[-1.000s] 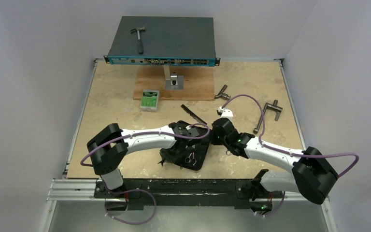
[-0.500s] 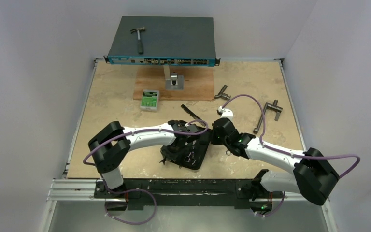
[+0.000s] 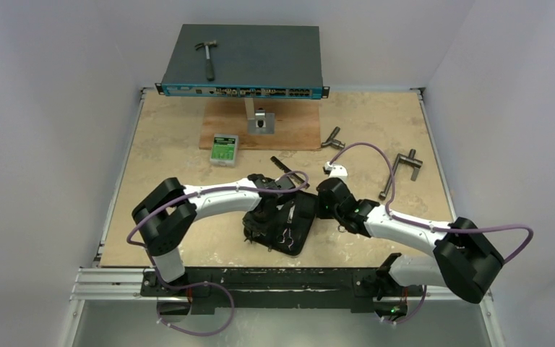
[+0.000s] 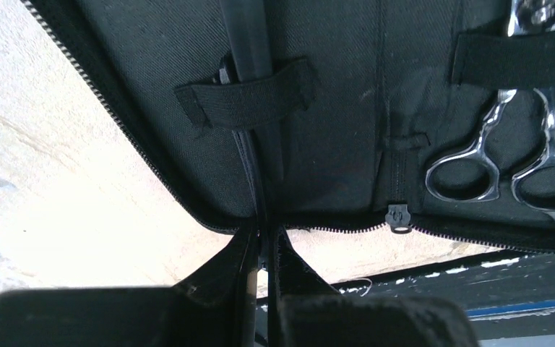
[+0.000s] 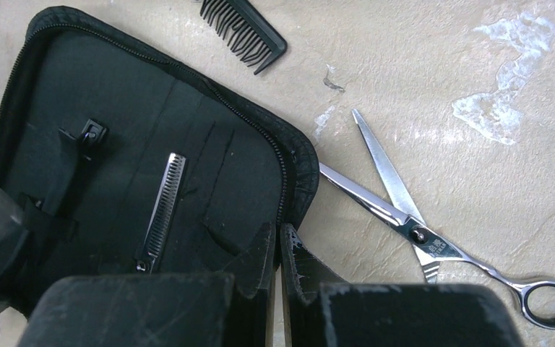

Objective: Sort the hair-cutting tools
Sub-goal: Place the haircut tool in the hairdressing tool bag.

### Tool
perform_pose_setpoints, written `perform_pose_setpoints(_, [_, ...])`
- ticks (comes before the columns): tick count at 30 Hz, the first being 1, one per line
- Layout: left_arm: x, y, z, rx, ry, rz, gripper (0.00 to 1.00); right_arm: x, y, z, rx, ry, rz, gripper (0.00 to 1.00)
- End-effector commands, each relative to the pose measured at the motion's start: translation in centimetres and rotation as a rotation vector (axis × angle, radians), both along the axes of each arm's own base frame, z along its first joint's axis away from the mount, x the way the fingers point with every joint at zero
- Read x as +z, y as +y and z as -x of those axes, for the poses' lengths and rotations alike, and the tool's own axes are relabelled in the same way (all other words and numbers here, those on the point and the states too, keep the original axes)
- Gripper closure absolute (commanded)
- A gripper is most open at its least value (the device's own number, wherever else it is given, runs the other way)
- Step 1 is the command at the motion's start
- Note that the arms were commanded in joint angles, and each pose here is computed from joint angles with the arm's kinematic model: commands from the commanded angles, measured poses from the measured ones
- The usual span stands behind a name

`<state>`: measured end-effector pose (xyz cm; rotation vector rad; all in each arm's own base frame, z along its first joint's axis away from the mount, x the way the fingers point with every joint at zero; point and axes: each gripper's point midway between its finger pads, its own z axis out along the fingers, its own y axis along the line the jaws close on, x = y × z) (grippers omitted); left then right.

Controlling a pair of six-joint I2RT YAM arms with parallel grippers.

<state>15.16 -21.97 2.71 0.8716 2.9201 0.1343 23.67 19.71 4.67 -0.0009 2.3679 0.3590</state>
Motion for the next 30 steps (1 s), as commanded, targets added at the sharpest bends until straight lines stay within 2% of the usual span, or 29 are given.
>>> perform_pose_setpoints(1, [0.4,-2.0,-1.3,0.02,-0.016,0.128,1.0,0.3,0.5,-0.2,0.019,-0.009,-0.009,1.0])
perform_pose_setpoints(16, [0.2,-2.3,-3.7,0.027,-0.051,0.101,1.0,0.1,0.6,-0.1,0.031,0.003,-0.001,1.0])
perform_pose_setpoints(30, [1.2,-3.2,-5.3,0.035,-0.083,0.148,1.0,-0.3,0.8,0.0,0.049,0.017,0.01,1.0])
